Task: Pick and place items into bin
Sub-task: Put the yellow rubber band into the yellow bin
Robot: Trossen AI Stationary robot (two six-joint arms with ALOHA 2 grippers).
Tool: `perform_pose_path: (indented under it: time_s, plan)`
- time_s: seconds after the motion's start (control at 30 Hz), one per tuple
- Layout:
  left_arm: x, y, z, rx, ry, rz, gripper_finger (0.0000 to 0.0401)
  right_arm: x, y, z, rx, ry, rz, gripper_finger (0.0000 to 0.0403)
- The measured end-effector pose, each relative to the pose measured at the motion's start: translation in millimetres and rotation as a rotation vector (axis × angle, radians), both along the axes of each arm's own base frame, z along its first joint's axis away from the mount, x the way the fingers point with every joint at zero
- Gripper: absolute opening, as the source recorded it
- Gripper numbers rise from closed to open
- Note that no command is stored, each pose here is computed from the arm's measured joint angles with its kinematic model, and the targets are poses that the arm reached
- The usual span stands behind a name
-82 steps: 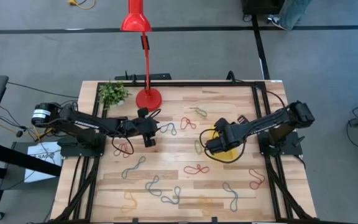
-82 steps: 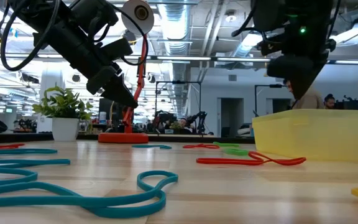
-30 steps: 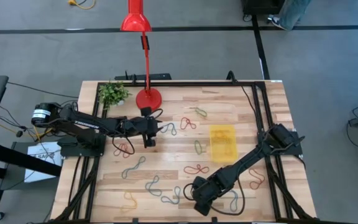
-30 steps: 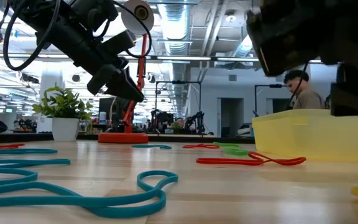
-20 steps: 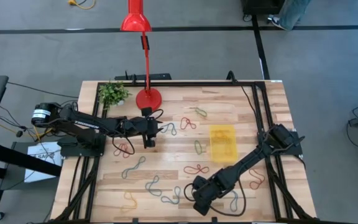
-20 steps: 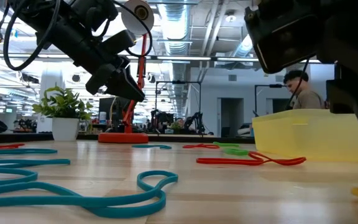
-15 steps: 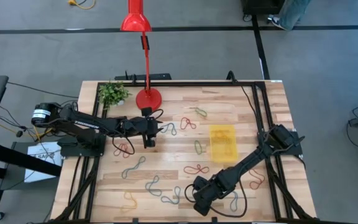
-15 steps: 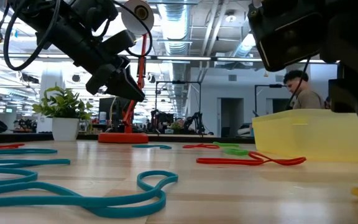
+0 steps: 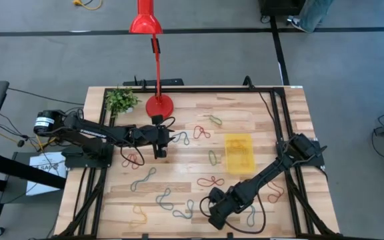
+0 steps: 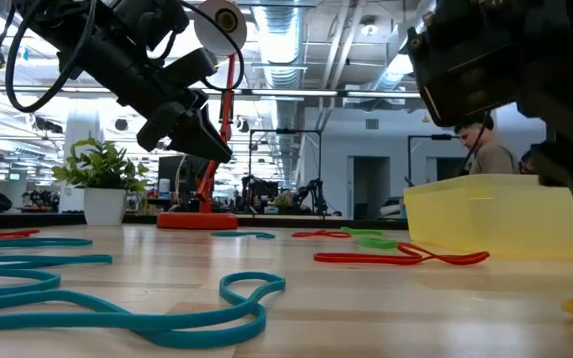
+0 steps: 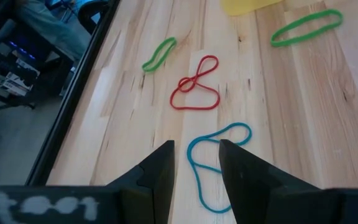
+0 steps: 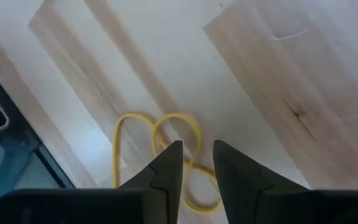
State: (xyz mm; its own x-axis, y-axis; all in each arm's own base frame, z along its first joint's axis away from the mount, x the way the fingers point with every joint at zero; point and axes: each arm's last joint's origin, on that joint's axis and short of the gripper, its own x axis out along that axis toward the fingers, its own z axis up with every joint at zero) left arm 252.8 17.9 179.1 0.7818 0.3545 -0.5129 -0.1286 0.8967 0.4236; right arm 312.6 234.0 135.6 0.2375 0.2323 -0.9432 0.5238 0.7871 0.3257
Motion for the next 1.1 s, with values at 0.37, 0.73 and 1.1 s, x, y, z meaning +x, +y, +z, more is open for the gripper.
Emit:
perform_pose_path:
  time_s: [0.37, 0.73, 1.1]
  plan:
    - [-0.1, 0.0, -0.1, -0.002, 0.001, 0.002, 0.0119, 0.8, -2.3, -2.5, -0.006, -0.026, -0.03, 0.0069]
    - [-0.1, 0.0, -0.1, -0.002, 0.001, 0.002, 0.0119, 17.5, -9.8, 7.2, 0.056, -0.048, 0.018, 0.0007]
    - [-0.1, 0.0, -0.1, 0.0, 0.002, 0.0, 0.0119, 24.8, -21.0, 81.9, -0.121, 0.13, 0.037, 0.0001]
